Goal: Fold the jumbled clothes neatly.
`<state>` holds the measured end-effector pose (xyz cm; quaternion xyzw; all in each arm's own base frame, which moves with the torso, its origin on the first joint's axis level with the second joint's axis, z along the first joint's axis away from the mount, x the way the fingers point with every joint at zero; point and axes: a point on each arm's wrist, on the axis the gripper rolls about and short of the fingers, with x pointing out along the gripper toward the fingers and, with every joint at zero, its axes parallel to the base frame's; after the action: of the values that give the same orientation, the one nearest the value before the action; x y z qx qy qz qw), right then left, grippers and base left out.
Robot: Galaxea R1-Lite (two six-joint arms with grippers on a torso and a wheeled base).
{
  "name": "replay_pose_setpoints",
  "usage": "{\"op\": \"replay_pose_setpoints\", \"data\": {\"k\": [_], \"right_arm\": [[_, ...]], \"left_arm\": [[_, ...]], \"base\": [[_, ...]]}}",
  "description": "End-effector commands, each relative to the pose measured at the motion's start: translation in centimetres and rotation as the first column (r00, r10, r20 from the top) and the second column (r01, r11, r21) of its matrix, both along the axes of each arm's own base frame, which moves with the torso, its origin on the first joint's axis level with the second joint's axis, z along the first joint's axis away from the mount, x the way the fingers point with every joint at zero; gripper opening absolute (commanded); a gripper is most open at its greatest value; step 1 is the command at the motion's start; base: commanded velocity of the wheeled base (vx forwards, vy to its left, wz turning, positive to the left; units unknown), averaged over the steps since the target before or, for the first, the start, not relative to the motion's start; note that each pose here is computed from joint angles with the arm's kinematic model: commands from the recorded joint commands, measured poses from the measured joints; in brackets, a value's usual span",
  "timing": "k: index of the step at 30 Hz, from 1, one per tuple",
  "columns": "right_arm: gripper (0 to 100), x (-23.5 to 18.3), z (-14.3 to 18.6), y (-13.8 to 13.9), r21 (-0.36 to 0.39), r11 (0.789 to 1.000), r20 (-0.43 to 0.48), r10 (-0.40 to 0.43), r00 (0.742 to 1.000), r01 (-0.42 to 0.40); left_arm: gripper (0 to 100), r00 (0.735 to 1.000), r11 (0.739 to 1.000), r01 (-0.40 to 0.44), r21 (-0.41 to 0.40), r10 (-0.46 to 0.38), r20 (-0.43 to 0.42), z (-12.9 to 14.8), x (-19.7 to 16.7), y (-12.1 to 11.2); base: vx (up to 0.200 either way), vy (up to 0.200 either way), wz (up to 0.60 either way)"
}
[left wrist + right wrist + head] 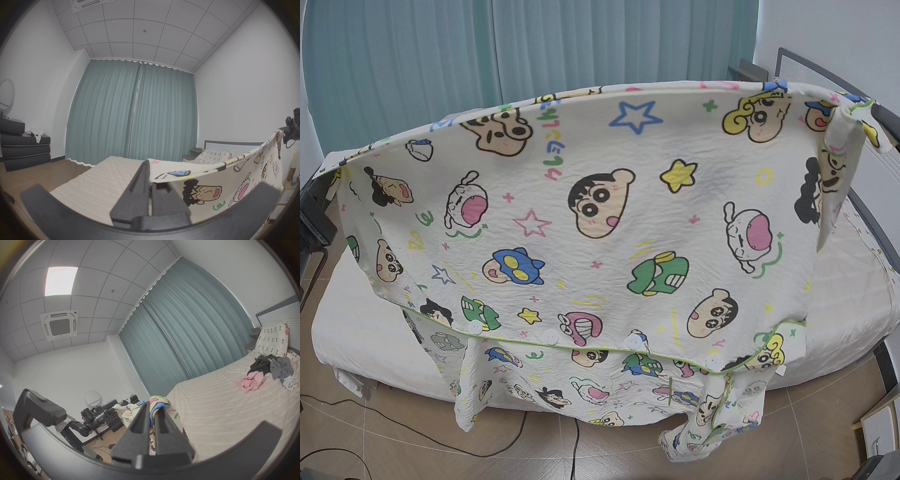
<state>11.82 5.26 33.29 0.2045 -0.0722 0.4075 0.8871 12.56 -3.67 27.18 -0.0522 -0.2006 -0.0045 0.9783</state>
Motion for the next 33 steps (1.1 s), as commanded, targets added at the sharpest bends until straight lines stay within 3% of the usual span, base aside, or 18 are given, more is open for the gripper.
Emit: {"op": "replay_pose_setpoints", "data": {"k": [1,9,11,14,15,22,27,33], "right_arm": [[0,3.4,-0.8,-0.2,-0.032,0.997,-0.066,-0.068,0.996,0.066],[0,7.3,-2.1,-1.2,-0.087,0.978,-0.122,-0.200,0.972,0.190],[0,8.6,-2.8,-1.4,-0.098,0.967,-0.148,-0.250,0.957,0.237],[0,8.9,-3.0,-1.3,-0.102,0.964,-0.155,-0.258,0.954,0.244],[0,9.5,-3.7,-1.3,-0.126,0.957,-0.168,-0.280,0.945,0.261],[0,12.1,-5.1,-1.0,-0.187,0.932,-0.179,-0.342,0.923,0.309],[0,15.4,-6.8,-0.6,-0.199,0.929,-0.196,-0.350,0.916,0.312],[0,18.3,-9.2,-0.3,-0.217,0.921,-0.226,-0.370,0.901,0.323]], "left_arm": [[0,0.999,1.000,-0.005,0.014,0.006,-0.042,-0.4,1.2,-0.4],[0,0.993,0.999,-0.001,0.040,0.006,-0.121,-1.4,3.5,-1.2],[0,0.984,0.998,-0.002,0.057,0.012,-0.177,-2.1,5.8,-1.9],[0,0.982,0.998,-0.010,0.061,0.022,-0.189,-2.3,6.6,-2.0],[0,0.972,0.997,-0.021,0.074,0.037,-0.232,-2.9,9.2,-2.5],[0,0.953,0.995,-0.052,0.081,0.073,-0.294,-4.4,15.4,-3.3],[0,0.948,0.995,-0.064,0.075,0.084,-0.306,-5.4,19.8,-4.1],[0,0.934,0.994,-0.063,0.089,0.090,-0.347,-7.5,22.7,-4.8]], "base": [[0.000,0.000,0.00],[0.050,0.000,0.00],[0.200,0.000,0.00],[0.200,0.000,0.00],[0.200,0.000,0.00],[0.200,0.000,0.00],[0.200,0.000,0.00],[0.200,0.000,0.00]]}}
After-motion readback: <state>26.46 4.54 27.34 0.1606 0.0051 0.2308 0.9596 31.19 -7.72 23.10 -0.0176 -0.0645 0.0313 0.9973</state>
